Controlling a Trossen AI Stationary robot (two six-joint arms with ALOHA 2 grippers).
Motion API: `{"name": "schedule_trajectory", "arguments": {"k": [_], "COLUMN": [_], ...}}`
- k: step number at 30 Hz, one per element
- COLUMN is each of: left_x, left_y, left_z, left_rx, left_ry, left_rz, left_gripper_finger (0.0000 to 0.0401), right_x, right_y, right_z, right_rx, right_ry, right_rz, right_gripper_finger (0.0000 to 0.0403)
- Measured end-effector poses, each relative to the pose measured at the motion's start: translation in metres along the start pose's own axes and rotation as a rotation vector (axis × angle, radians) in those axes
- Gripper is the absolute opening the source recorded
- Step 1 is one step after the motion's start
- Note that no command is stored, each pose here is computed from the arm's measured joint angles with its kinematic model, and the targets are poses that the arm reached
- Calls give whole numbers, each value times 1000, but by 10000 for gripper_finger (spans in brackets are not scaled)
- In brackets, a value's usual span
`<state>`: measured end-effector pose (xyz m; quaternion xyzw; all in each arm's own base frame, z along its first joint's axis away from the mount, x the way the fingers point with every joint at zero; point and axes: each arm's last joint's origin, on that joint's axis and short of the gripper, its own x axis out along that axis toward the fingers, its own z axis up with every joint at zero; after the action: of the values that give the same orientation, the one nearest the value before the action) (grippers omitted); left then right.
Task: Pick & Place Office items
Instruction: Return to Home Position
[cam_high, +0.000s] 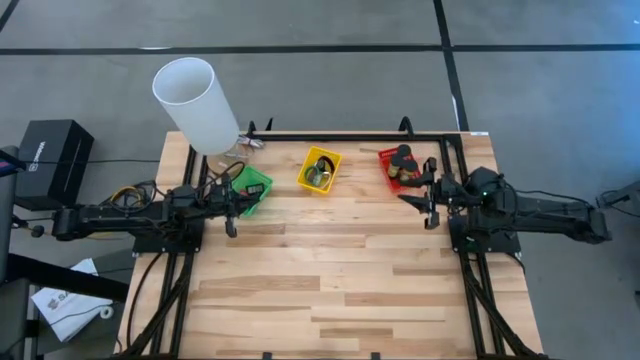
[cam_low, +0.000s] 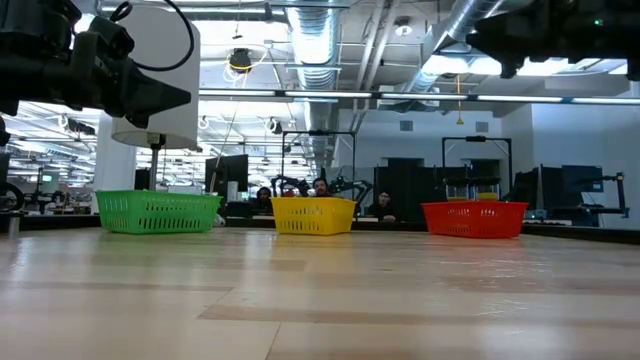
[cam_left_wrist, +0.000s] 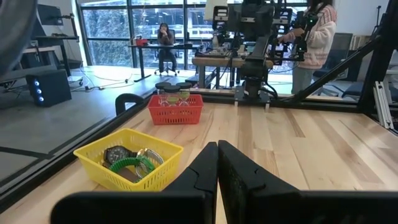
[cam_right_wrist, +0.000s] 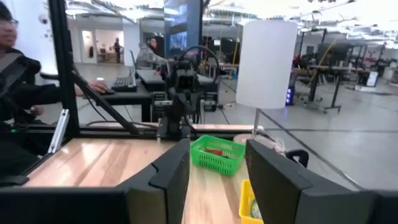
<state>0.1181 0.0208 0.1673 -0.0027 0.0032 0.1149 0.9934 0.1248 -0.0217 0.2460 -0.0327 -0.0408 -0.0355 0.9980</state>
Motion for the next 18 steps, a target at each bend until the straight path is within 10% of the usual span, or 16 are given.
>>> {"name": "schedule_trajectory", "arguments": {"k": [18], "left_x": [0], "left_y": [0], "left_z": [1], "left_rx": [-1], "left_ry": [-14], "left_rz": [0], "left_gripper_finger": [3], "right_x": [-31], "right_y": [11], "right_z": [-42], "right_rx": [45], "right_ry": [-90], "right_rz": [64], "right_gripper_finger": [147]}}
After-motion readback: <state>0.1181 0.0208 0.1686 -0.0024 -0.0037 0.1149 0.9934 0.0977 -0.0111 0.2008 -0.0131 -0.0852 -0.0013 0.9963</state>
